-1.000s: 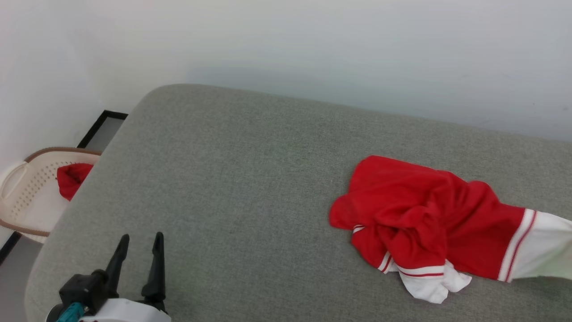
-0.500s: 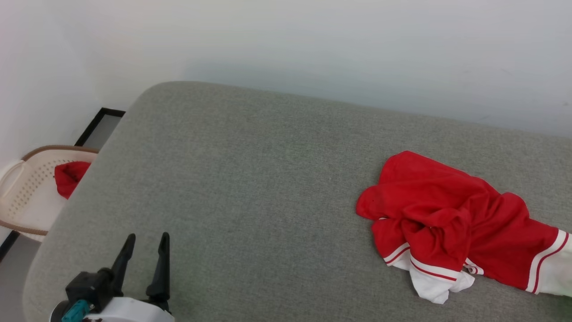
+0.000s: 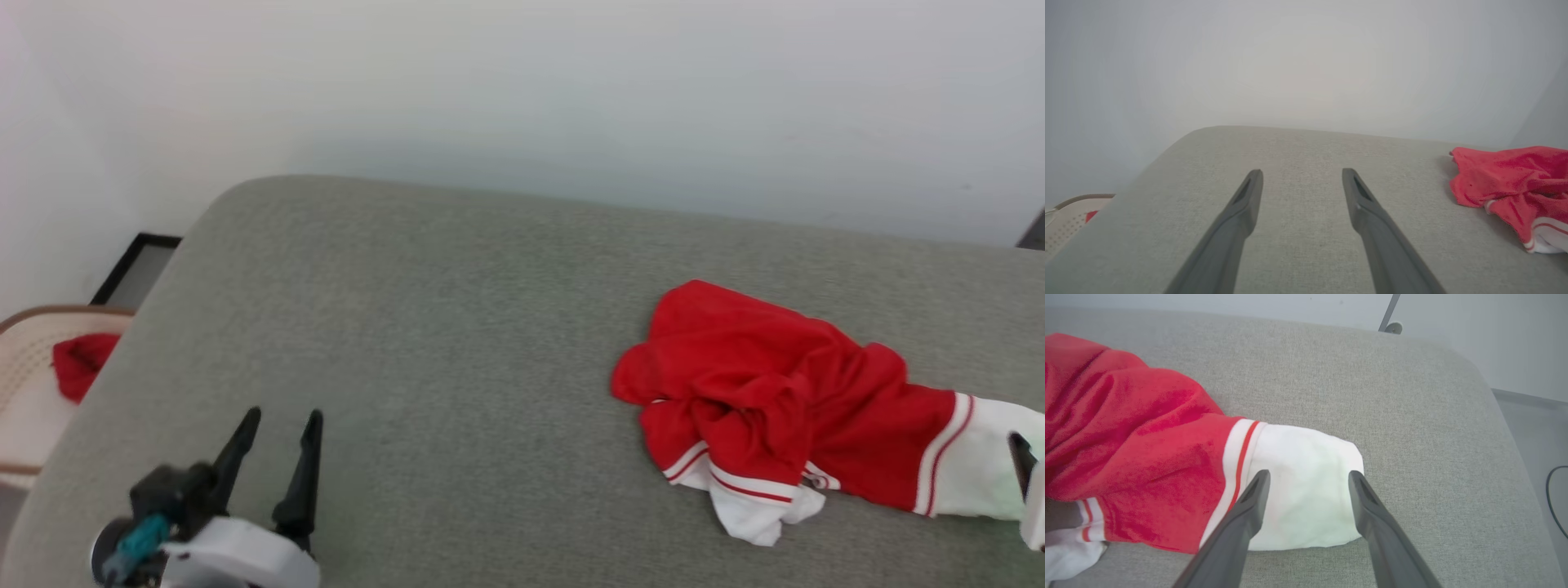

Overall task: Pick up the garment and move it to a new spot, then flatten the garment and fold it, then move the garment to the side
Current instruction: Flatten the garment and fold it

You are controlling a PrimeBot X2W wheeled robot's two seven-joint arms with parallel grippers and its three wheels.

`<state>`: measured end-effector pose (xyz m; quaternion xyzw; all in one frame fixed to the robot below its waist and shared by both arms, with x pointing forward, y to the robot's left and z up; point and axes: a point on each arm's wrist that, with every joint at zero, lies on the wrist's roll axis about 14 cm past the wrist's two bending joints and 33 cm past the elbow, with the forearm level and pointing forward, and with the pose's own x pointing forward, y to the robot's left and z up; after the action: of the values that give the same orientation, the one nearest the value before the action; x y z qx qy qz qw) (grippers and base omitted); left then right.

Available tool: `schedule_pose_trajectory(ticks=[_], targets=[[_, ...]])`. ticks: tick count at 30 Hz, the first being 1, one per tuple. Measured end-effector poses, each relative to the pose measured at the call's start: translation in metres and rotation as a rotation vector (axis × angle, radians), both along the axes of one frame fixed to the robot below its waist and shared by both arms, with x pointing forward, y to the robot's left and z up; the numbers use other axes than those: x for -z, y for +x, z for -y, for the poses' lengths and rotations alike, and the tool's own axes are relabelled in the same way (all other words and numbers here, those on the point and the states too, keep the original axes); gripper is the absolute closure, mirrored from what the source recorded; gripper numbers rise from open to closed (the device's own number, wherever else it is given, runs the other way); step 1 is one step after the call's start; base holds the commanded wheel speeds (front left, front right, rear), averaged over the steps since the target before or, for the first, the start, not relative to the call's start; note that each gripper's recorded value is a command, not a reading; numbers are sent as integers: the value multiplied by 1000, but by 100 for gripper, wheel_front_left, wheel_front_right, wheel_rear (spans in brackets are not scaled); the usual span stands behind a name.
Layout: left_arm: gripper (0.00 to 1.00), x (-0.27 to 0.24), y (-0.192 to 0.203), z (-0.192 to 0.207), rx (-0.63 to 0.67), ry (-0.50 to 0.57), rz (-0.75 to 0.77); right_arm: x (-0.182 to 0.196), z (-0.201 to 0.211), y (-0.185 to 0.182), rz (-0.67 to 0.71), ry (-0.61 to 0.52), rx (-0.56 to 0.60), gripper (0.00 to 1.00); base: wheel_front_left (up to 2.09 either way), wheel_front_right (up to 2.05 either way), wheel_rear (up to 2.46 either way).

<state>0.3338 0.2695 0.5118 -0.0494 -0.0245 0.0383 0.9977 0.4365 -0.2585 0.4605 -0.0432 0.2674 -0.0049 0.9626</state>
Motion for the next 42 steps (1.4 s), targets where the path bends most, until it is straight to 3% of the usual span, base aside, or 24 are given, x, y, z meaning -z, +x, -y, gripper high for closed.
schedule_pose_trajectory(ticks=[14, 18, 33, 42], targets=[[0, -46, 54, 92, 378, 23, -117, -71, -14, -17, 376, 73, -9, 0, 0, 0, 0], [0, -51, 60, 126, 503, -16, -198, -83, -11, -28, 456, 94, 19, 0, 0, 0, 0], [0, -28, 54, 227, 836, 21, -643, -92, 25, -68, 526, 108, 170, 0, 0, 0, 0], [0, 2, 41, 269, 970, 88, -803, -91, 41, -82, 529, 98, 237, 0, 0, 0, 0]])
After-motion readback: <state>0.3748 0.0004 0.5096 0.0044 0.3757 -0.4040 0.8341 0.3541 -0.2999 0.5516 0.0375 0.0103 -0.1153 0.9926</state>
